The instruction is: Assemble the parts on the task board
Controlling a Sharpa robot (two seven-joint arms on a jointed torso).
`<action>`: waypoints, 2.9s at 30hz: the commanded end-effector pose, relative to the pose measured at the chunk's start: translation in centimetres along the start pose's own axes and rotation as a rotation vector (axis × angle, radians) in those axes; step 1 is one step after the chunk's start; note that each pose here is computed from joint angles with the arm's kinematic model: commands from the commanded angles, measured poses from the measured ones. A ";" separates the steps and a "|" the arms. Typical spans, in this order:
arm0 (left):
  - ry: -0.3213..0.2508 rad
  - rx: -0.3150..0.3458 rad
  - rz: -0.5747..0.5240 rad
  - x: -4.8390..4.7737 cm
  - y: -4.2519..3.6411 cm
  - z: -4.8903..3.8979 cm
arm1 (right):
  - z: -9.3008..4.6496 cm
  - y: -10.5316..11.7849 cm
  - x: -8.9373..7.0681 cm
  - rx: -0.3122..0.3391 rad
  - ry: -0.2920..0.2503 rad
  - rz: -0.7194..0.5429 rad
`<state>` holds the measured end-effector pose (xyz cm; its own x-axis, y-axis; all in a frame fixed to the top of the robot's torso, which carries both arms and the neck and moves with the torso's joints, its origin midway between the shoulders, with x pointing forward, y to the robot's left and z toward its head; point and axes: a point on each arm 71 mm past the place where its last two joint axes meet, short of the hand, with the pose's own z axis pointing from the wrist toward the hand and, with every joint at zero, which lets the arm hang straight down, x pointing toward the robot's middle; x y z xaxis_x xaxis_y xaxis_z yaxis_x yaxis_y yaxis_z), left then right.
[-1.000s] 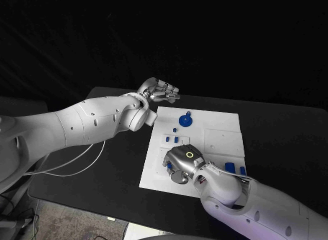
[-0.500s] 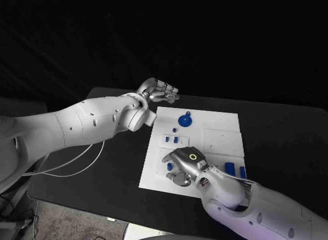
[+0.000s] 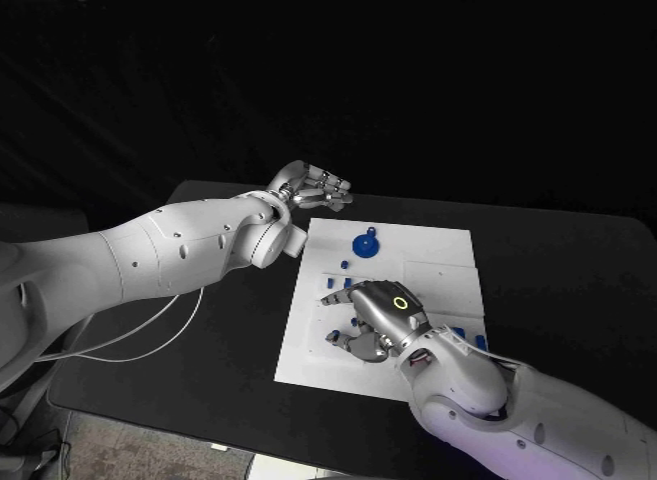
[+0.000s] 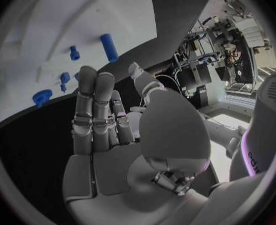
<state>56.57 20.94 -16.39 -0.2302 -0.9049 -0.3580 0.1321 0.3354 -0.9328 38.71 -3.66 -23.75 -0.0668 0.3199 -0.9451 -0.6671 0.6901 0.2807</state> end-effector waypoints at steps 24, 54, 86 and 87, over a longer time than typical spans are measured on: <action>-0.022 0.027 -0.120 -2.40 1.00 -2.07 | -6.4 -15.7 -10.2 0.650 0.352 0.335; 0.044 0.029 -0.156 -1.43 1.49 -2.89 | -8.6 -16.4 -6.1 0.823 0.706 0.275; 0.102 -0.001 -0.160 -0.72 1.75 -3.03 | -6.0 -14.6 -2.0 0.792 0.684 0.186; 0.103 -0.001 -0.160 -0.71 1.76 -3.04 | -5.9 -14.5 -1.8 0.790 0.687 0.187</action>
<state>54.13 23.35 -17.89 -0.3186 -0.9232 -0.2151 0.0873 0.1974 -0.9764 44.50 -17.90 -26.05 -0.6771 0.2157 -0.7036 0.0295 0.9632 0.2670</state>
